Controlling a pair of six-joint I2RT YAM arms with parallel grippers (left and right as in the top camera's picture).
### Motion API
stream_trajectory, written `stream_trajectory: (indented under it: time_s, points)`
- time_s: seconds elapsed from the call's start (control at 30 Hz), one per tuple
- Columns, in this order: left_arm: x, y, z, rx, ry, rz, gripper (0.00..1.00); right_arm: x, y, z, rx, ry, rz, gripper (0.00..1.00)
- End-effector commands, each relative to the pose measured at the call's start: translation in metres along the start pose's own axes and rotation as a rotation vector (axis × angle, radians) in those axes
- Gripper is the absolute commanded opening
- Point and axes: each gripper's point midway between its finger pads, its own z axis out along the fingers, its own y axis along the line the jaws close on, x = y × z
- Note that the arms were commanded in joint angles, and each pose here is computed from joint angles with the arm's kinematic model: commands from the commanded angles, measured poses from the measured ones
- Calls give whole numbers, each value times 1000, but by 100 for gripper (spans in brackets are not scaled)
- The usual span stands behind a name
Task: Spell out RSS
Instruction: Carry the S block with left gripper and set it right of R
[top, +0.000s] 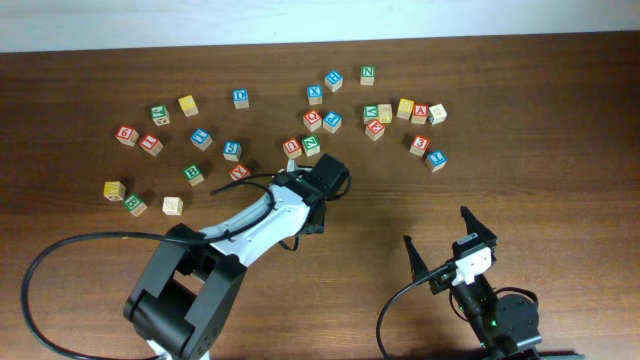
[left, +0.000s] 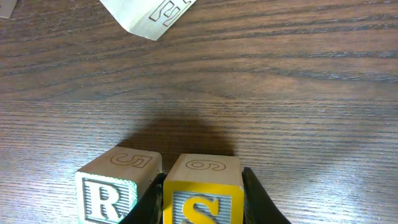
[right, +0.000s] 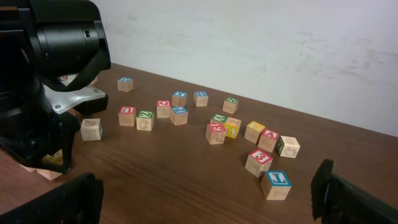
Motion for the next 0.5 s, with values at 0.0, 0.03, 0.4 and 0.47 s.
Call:
stream_trajectory:
  time_s: [0.0, 0.03, 0.4, 0.47]
  points:
    - [3, 4, 5, -16, 12, 10, 4, 3, -3, 0, 13, 5, 9, 98]
    - [3, 4, 5, -16, 12, 10, 7, 3, -3, 0, 13, 5, 9, 98]
    - [7, 2, 5, -5, 31, 13, 24, 3, -3, 0, 13, 5, 9, 98]
    - [8, 1, 5, 1, 36, 12, 24, 3, -3, 0, 13, 5, 9, 98]
